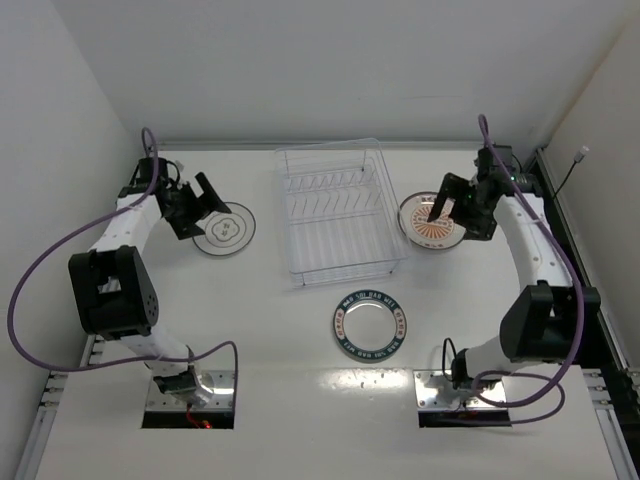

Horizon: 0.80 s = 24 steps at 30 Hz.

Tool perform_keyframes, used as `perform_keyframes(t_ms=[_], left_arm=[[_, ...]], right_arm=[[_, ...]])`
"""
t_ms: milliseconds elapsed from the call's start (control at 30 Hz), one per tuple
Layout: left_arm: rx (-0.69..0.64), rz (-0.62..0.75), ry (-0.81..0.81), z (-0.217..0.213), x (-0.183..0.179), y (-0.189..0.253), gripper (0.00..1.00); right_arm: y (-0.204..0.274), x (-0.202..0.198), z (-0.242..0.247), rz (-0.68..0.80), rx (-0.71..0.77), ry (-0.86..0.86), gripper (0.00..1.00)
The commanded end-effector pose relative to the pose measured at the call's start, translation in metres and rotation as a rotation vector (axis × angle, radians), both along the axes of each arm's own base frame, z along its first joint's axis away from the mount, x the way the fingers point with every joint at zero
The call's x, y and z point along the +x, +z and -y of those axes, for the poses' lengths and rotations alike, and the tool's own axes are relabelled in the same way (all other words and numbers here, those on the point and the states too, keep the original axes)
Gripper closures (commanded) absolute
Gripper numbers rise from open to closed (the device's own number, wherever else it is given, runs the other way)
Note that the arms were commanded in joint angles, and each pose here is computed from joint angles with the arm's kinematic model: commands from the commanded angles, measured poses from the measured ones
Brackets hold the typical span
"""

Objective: Load the plates into the dish rack

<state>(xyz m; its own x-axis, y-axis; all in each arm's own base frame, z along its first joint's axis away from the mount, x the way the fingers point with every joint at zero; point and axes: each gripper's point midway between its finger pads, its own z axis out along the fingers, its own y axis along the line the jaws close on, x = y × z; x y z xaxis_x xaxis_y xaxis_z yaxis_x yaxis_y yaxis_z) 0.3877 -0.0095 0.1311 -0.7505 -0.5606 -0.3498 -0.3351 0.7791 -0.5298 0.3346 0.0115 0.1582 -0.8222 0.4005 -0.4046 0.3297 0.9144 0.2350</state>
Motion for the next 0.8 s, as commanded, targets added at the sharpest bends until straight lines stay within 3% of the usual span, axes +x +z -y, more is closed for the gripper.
perform_keyframes(t_ms=[0,33,100,133,233,367,533,767], left_arm=[[-0.039,-0.011,-0.017,0.007,0.004,-0.012,0.01],[-0.039,-0.011,-0.017,0.007,0.004,-0.012,0.01],[-0.051,-0.015,-0.036,0.010,0.004,-0.015,0.01],[-0.051,-0.015,-0.036,0.010,0.004,-0.015,0.01],[-0.070,-0.018,-0.056,0.014,0.003,-0.019,0.01],[-0.083,-0.022,-0.073,0.016,0.002,-0.021,0.01],[-0.097,-0.025,-0.090,0.019,0.000,-0.021,0.01],[-0.092,-0.035,-0.072,0.008,-0.004,-0.025,0.01]], right_arm=[[0.016,0.031,0.014,0.181,0.070,-0.059,0.01],[0.011,0.032,0.032,0.191,0.084,-0.106,0.01],[-0.018,0.025,0.030,0.171,0.291,-0.165,0.01],[-0.019,0.038,0.040,0.233,0.424,-0.216,0.01],[-0.050,0.045,0.052,0.257,0.543,-0.269,0.05],[-0.063,0.054,0.071,0.229,0.531,-0.298,0.07],[-0.111,0.060,0.080,0.067,0.530,-0.313,0.17],[-0.147,0.073,0.084,-0.005,0.505,-0.311,0.20]])
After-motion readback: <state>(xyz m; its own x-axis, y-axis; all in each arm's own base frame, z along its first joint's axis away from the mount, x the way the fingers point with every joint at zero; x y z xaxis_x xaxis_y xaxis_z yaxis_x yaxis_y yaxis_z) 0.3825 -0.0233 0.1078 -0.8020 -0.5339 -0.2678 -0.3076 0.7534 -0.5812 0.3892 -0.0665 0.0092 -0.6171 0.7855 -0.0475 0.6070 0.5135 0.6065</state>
